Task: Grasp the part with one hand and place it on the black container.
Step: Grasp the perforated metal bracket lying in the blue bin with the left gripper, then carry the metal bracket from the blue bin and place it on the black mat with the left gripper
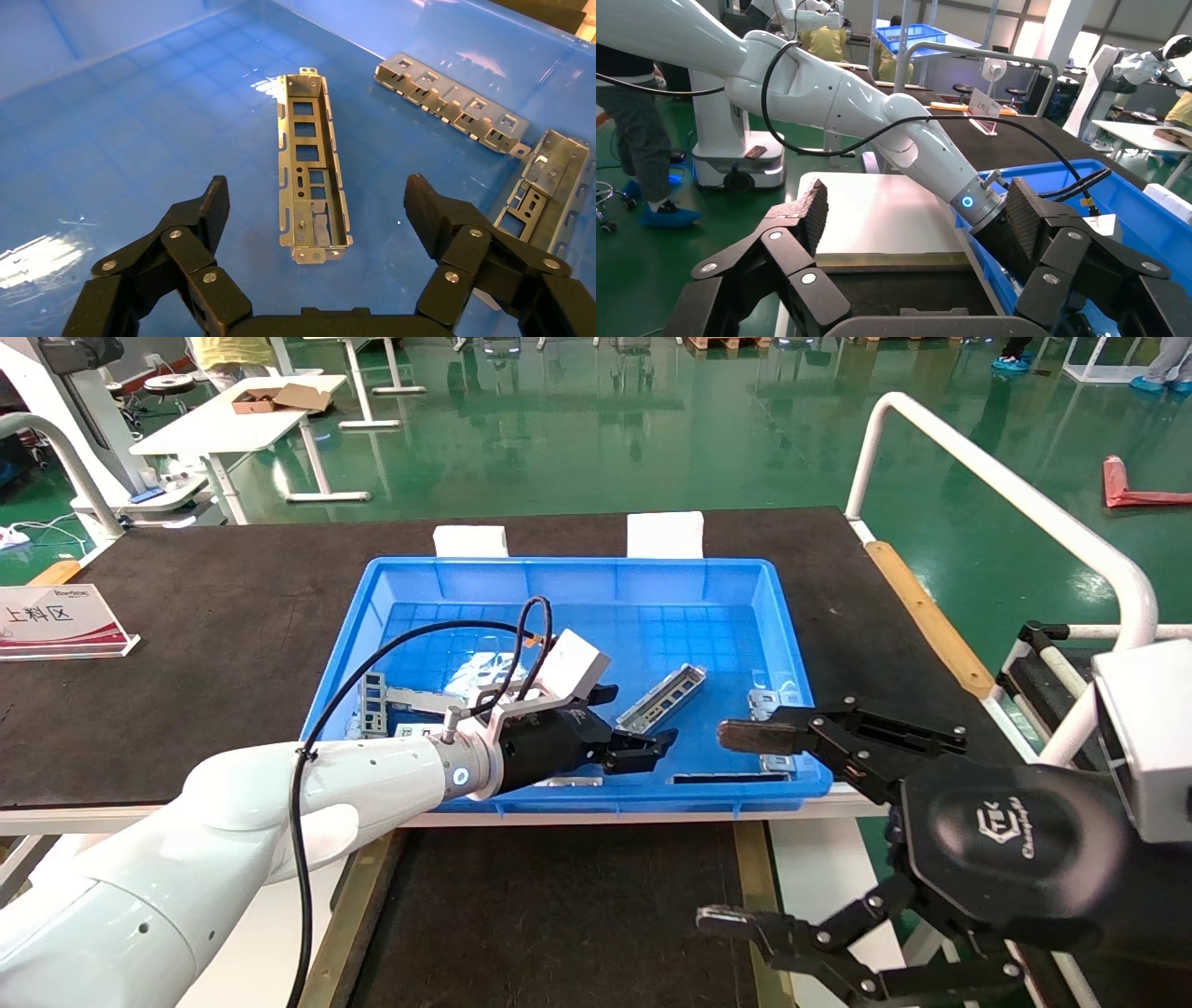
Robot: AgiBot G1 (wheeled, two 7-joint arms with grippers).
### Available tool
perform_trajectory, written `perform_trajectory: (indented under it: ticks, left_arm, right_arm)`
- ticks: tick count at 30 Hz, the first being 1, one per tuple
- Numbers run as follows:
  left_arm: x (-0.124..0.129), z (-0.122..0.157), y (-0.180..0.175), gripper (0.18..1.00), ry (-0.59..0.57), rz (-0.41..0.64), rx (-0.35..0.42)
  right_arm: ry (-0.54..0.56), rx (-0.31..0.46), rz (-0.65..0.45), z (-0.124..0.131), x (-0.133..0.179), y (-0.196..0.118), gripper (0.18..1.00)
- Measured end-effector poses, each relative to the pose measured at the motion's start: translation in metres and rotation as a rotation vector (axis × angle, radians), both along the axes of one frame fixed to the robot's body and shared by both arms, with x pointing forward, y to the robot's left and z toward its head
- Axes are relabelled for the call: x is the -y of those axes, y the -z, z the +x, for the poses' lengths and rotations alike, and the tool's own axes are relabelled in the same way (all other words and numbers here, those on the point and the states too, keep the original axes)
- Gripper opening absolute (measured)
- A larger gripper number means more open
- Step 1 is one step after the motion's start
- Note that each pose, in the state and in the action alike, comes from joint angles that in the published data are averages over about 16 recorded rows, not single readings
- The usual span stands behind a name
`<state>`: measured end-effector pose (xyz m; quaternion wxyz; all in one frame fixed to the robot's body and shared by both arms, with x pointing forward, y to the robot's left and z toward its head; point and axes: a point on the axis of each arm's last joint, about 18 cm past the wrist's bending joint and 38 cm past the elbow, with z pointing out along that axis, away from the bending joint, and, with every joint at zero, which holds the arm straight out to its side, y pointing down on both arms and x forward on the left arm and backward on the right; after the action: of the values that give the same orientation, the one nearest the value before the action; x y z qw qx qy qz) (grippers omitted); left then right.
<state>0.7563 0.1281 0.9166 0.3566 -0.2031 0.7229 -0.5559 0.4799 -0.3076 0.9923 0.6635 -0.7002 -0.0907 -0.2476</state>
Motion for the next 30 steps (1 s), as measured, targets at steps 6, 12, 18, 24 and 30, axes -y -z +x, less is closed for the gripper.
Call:
perform_trajectory:
  ticks: [6, 12, 18, 24, 30]
  left_arm:
    - [-0.0004, 0.0014, 0.0029, 0.868, -0.012, -0.003, -0.004]
    - [-0.0010, 0.0025, 0.0047, 0.759, -0.021, -0.007, -0.006]
    - [-0.0015, 0.0032, 0.0057, 0.621, -0.027, -0.013, -0.010]
    - [-0.0019, 0.0037, 0.0059, 0.487, -0.031, -0.024, -0.015]
    - [-0.0032, 0.0042, 0.0057, 0.401, -0.034, -0.038, -0.022]
  right_arm:
    - [0.000, 0.000, 0.000, 0.0000, 0.0000, 0.0000, 0.870]
    - [0.000, 0.000, 0.000, 0.0000, 0.0000, 0.0000, 0.758]
    - [0.000, 0.000, 0.000, 0.0000, 0.0000, 0.0000, 0.618]
    - [0.000, 0.000, 0.000, 0.0000, 0.0000, 0.0000, 0.474]
    - [0.000, 0.000, 0.000, 0.0000, 0.0000, 0.0000, 0.355]
